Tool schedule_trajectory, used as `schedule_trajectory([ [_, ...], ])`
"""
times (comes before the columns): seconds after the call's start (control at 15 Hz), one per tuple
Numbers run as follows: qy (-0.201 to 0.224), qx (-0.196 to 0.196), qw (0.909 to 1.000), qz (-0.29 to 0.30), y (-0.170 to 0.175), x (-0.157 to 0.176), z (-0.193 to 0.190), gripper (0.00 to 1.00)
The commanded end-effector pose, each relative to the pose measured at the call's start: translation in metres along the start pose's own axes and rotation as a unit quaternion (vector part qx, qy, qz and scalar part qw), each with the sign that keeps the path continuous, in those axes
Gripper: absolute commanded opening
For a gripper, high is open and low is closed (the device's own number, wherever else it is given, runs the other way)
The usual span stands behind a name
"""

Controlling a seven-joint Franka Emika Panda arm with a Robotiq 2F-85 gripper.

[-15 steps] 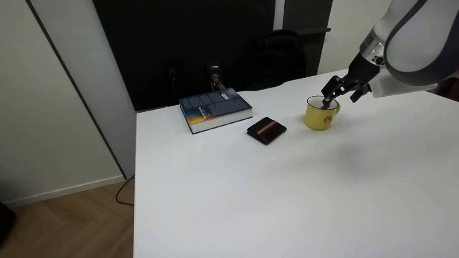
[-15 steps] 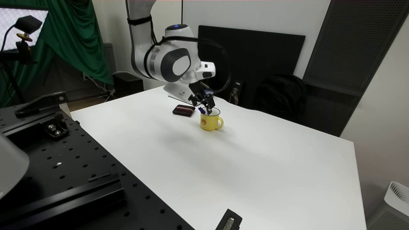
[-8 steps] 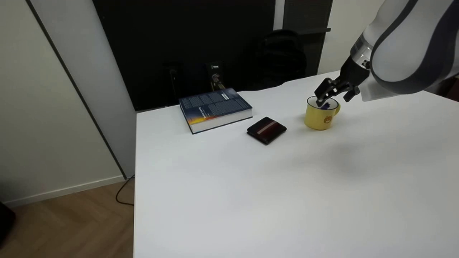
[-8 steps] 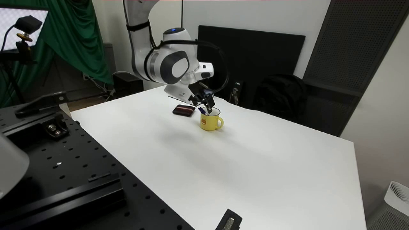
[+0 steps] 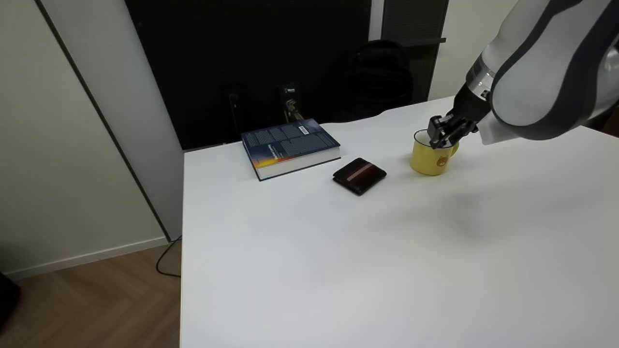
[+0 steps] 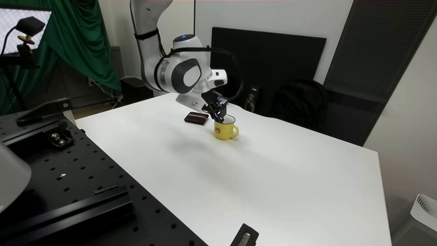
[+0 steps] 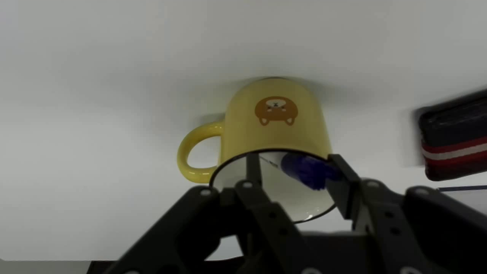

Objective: Pick the pen from the table, put it in the cup, place it back on the table then put it in the cup again

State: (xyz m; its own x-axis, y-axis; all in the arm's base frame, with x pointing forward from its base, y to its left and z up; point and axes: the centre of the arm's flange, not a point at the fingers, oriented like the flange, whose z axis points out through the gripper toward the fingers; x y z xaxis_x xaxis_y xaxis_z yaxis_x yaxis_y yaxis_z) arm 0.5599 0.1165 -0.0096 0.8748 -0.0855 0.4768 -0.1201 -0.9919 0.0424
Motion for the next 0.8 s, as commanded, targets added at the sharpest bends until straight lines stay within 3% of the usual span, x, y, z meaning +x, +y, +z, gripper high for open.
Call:
schedule_trajectory([
  [0.0,0.013,-0.008,0.9999,0.001,0.003,-0.007,0.003,0.19],
  [0.2,0.011,-0.010,0.9999,0.003,0.002,-0.005,0.003,0.01],
  [0.33,0.009,-0.011,0.9999,0.006,0.003,-0.001,0.002,0.06],
  [0.73,0.013,-0.014,0.9997,0.013,0.009,0.018,-0.008,0.06],
])
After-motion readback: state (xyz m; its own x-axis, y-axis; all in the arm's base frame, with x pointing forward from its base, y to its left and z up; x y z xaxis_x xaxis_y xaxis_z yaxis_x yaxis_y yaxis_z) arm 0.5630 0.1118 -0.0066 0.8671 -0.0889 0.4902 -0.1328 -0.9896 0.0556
